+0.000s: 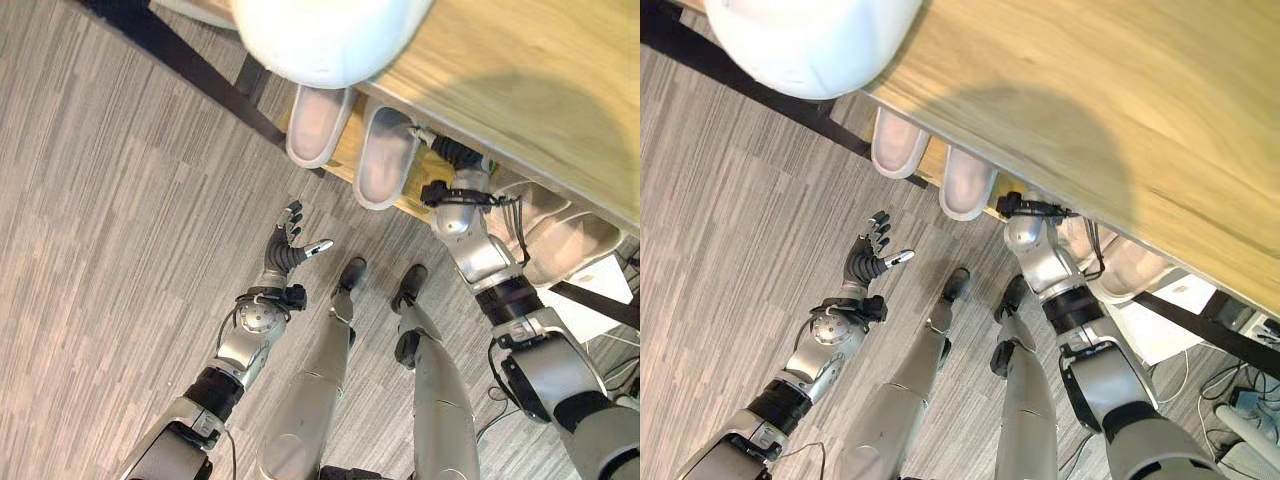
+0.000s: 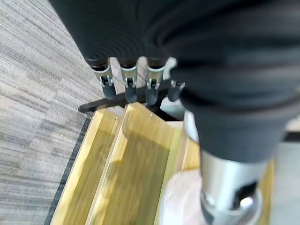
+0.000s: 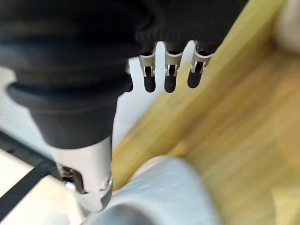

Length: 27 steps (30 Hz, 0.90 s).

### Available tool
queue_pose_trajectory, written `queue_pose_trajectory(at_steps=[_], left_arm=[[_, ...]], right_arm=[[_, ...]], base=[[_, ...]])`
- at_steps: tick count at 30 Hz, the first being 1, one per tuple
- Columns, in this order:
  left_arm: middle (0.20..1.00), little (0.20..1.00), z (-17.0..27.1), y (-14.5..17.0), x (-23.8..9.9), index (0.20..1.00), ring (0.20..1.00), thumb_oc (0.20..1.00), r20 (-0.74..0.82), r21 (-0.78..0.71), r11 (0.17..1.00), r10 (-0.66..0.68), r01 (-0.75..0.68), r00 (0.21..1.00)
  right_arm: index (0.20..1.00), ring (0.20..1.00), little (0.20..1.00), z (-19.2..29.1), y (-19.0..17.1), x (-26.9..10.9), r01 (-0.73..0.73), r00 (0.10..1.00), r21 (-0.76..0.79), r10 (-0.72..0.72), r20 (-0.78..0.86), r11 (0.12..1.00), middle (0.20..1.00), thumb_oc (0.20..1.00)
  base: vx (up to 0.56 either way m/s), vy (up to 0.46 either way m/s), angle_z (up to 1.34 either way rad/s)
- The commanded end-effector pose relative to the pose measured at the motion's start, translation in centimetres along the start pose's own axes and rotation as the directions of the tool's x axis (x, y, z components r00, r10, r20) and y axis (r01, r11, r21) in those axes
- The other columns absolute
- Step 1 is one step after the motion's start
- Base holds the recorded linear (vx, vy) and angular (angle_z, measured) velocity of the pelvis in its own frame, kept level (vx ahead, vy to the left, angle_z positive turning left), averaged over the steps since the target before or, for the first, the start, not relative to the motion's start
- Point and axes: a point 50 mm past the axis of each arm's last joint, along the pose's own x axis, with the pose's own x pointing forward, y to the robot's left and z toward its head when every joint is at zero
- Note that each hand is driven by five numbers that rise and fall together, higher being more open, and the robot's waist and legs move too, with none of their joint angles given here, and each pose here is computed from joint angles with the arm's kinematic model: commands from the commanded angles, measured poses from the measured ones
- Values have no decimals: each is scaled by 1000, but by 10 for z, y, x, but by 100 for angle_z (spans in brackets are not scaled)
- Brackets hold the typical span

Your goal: Arrange the slippers neatly on the shoe rack.

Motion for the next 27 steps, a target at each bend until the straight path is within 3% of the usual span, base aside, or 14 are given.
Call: queue_pose_trajectory(at_steps=[1,4,9,20,24,26,27], left_arm=[[1000,1000,-13,-5,-14,1000,1000,1000,-33,4,1000,-15,15,999],[1000,1000,-17,-6,-15,1000,1000,1000,-52,9,1000,-17,17,998],[1000,1000,-18,-9,-14,1000,1000,1000,-71,21,999,-36,38,997],[1000,1000,-11,-6,-11,1000,1000,1000,-37,16,999,-35,36,999],[1000,1000,-15,-4,-11,1000,1000,1000,-64,28,998,-47,49,997],[1000,1000,-19,-3,-10,1000,1000,1000,-90,42,997,-59,63,994],[1000,1000,-24,-3,-12,1000,1000,1000,-119,60,995,-71,78,990]], right_arm=[[1000,1000,1000,10,-6,-10,40,999,173,-45,23,984,1000,1000],[1000,1000,1000,5,-3,-20,9,1000,214,-8,-8,977,1000,1000],[1000,1000,1000,-6,22,-52,-119,975,414,185,-124,903,1000,1000],[1000,1000,1000,0,46,-57,-287,937,380,339,-79,880,1000,1000],[1000,1000,1000,-1,63,-64,-226,879,634,435,-194,740,1000,1000],[1000,1000,1000,1,79,-66,-151,820,769,513,-254,622,1000,1000],[1000,1000,1000,8,91,-72,-86,771,853,577,-270,515,1000,1000]], base=[[-8,15,-3],[-4,3,-4],[-12,6,-9],[1,-1,0],[8,-16,9],[34,-55,6],[57,-65,-1]])
